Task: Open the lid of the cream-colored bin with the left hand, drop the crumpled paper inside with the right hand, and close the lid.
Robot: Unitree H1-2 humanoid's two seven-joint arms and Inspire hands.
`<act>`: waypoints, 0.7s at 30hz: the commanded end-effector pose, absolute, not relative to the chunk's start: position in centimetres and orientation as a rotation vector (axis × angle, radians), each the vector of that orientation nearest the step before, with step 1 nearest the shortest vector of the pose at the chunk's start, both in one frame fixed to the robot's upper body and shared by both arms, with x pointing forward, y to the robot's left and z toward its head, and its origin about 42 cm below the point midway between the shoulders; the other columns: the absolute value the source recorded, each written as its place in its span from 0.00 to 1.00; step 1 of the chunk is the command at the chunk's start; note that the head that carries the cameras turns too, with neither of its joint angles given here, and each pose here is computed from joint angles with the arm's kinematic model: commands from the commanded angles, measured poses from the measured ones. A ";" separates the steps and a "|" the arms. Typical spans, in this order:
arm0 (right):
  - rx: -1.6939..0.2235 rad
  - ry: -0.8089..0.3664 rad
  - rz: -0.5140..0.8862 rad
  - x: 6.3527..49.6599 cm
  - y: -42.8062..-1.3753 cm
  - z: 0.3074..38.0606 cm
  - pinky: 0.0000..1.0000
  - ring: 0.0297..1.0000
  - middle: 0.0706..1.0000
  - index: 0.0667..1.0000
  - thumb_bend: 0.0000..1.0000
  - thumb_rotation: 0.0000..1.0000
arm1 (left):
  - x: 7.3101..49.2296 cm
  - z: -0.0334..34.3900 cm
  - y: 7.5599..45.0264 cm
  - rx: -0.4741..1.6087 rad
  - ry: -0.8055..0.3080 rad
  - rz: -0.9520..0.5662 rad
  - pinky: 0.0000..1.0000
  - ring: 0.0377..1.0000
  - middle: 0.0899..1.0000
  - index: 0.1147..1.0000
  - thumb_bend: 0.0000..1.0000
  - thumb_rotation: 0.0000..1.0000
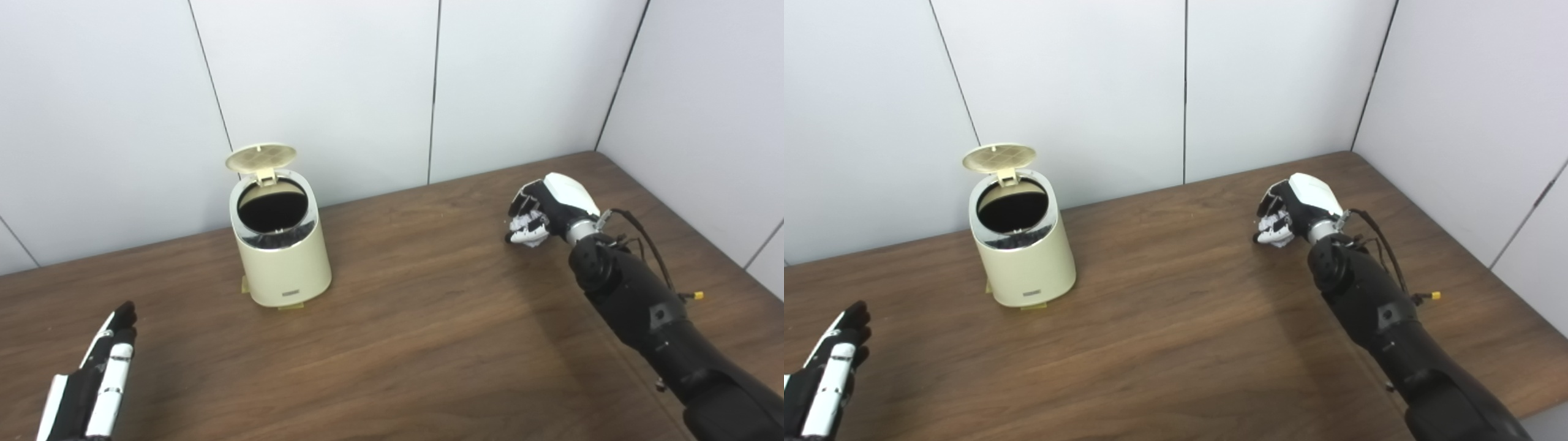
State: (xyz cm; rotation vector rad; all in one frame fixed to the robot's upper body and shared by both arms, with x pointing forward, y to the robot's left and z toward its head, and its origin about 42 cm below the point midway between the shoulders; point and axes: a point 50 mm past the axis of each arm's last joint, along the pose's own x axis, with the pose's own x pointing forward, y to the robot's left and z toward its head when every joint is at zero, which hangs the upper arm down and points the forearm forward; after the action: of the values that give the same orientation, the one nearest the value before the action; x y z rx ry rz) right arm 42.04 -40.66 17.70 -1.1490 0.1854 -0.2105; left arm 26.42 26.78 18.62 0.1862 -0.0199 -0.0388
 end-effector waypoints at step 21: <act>-1.102 -0.254 -0.257 40.8 -34.2 26.7 0.55 0.38 0.47 0.47 0.52 0.00 | 27.0 18.6 26.0 0.180 -0.090 -0.049 1.00 0.98 0.97 0.99 0.40 0.82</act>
State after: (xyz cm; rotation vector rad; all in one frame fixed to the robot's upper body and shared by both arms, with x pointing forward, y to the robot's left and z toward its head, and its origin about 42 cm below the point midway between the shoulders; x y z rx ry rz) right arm 40.19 -34.06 23.12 -1.0992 -0.1510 -0.1964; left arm 26.59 26.12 17.51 0.1637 -0.0128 -0.0489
